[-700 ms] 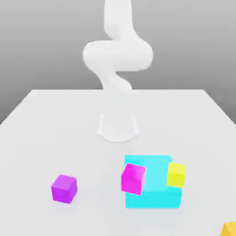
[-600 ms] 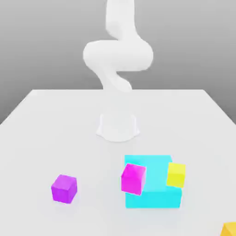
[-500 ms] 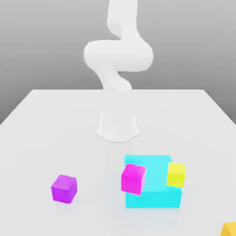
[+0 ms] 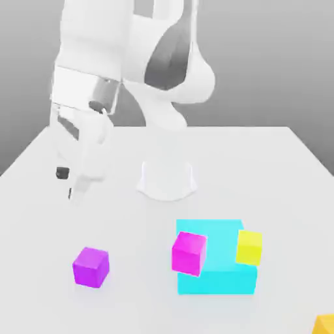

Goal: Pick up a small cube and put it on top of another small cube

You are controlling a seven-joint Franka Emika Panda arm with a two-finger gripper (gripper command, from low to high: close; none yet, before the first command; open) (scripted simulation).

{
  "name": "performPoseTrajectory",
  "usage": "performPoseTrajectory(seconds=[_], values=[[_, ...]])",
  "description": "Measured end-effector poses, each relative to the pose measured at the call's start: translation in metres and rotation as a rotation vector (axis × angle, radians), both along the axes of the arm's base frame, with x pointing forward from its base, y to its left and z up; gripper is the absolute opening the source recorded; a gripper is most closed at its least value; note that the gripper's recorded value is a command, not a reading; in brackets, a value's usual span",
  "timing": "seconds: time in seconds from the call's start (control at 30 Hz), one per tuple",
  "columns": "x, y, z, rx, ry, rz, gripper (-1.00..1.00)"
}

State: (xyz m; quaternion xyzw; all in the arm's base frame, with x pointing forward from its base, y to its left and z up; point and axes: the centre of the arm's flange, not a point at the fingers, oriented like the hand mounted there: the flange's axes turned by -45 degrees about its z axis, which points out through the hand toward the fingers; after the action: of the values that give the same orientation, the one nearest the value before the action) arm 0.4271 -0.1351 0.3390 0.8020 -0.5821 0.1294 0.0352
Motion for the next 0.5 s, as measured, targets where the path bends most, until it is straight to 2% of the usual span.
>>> performPoseTrajectory(seconds=[0.37,0.5], values=[[-0.065,-0.025,-0.134,0.237,0.095,-0.549,0.0],[-0.066,-0.024,-0.156,0.256,0.092,-0.584,0.0]])
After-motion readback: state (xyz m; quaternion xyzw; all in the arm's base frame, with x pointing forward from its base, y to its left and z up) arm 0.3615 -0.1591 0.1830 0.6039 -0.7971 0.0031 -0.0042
